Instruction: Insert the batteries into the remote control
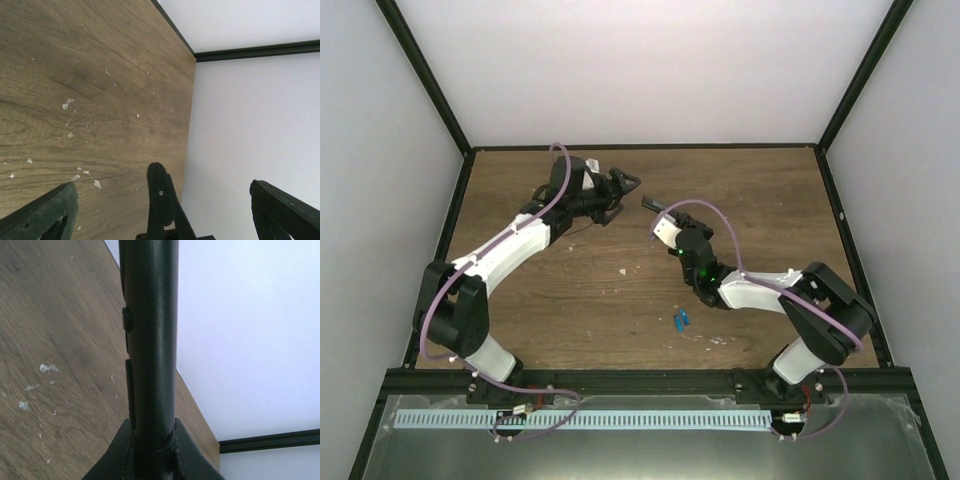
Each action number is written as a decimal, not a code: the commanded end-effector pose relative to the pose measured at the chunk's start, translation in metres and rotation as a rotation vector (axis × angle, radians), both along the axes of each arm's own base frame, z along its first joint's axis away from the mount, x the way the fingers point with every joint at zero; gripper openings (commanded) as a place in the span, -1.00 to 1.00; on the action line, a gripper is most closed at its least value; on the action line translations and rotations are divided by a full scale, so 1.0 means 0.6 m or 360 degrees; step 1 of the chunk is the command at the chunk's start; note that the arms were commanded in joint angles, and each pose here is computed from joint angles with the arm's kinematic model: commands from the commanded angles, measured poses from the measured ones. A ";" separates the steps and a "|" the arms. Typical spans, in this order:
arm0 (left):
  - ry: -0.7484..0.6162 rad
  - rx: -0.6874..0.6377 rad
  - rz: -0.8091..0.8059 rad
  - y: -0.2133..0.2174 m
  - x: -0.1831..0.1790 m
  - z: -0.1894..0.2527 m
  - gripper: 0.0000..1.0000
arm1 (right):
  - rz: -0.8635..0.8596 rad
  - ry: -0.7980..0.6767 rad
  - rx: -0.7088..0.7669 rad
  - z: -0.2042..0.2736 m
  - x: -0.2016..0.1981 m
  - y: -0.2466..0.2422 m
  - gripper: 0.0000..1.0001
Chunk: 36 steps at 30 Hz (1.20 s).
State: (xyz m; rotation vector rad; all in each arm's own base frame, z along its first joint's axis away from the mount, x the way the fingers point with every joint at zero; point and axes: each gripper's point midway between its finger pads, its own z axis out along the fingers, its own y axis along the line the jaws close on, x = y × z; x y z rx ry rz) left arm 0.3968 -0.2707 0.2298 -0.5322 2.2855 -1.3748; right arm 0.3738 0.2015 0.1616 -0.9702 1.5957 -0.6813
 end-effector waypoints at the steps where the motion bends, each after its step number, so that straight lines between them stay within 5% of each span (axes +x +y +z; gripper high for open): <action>1: -0.0081 -0.0100 -0.0043 -0.019 -0.007 0.034 0.83 | -0.0016 -0.0228 0.0005 0.048 0.003 0.021 -0.99; 21: -0.0048 -0.0098 -0.0106 -0.055 -0.022 0.010 0.60 | -0.0009 -0.0334 -0.0019 0.063 0.009 0.067 -0.99; 36: -0.0053 -0.0051 -0.0095 -0.056 -0.018 -0.001 0.06 | -0.0058 -0.0322 -0.0034 0.067 0.019 0.069 -0.99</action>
